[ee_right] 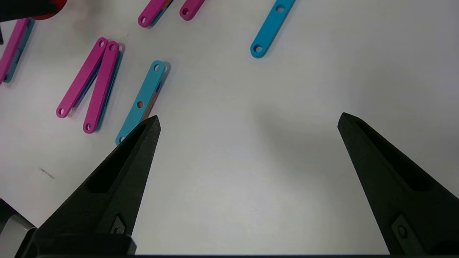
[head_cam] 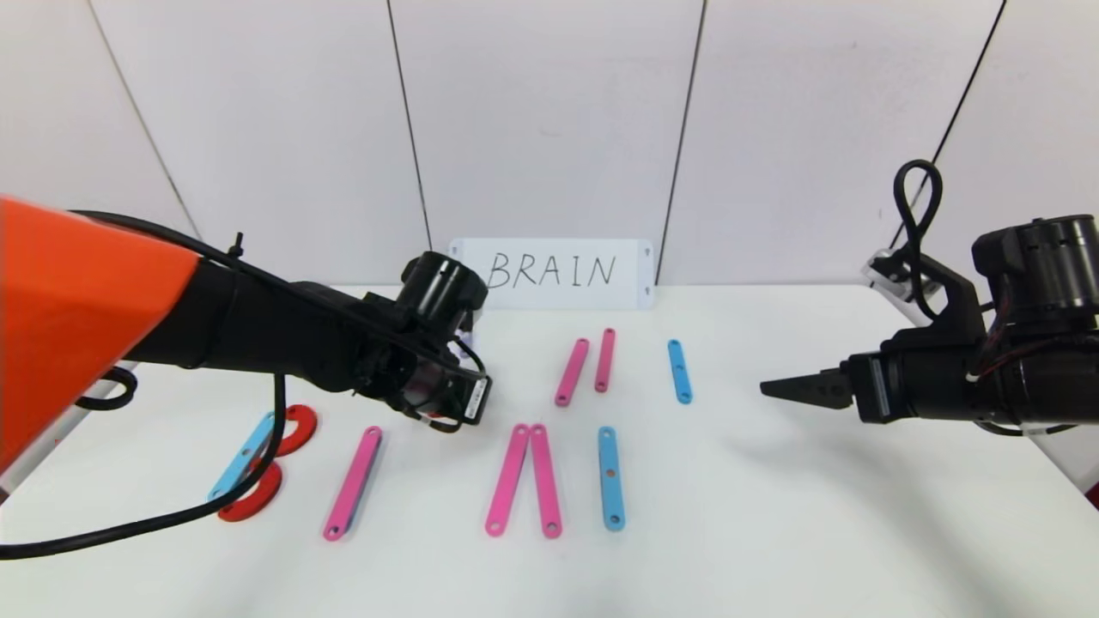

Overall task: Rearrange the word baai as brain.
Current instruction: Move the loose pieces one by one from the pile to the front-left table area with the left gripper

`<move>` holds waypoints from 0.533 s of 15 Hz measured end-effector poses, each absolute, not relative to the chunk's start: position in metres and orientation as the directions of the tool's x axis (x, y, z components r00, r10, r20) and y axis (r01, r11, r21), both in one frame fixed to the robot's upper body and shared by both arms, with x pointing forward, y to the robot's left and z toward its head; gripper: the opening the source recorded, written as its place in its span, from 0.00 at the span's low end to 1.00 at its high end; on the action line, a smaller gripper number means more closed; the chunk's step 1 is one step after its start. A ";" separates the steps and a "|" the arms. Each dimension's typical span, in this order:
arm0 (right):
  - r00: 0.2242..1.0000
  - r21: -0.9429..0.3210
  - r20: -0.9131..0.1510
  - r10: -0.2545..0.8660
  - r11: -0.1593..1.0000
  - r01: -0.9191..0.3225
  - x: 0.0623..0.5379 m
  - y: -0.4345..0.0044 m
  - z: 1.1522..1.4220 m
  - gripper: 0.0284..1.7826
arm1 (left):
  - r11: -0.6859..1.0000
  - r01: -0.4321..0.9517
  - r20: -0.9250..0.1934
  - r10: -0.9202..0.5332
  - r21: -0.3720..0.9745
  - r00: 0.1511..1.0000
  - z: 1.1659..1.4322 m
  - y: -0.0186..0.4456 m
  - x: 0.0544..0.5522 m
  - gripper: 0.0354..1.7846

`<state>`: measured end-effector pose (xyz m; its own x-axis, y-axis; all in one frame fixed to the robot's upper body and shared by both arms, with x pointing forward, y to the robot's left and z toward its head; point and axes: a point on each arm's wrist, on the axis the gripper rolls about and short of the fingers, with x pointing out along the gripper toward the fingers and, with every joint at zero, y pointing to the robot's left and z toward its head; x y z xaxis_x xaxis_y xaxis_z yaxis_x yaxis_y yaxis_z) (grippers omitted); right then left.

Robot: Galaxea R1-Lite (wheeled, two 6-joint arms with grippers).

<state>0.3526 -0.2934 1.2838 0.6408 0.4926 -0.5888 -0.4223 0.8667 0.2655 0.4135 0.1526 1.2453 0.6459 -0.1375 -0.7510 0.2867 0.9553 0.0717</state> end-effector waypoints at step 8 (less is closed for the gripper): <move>0.634 0.266 -0.594 0.495 0.865 -0.426 0.353 -0.292 1.282 0.97 | 0.966 0.246 -0.798 -0.085 0.082 0.597 1.236 0.182 0.388 0.15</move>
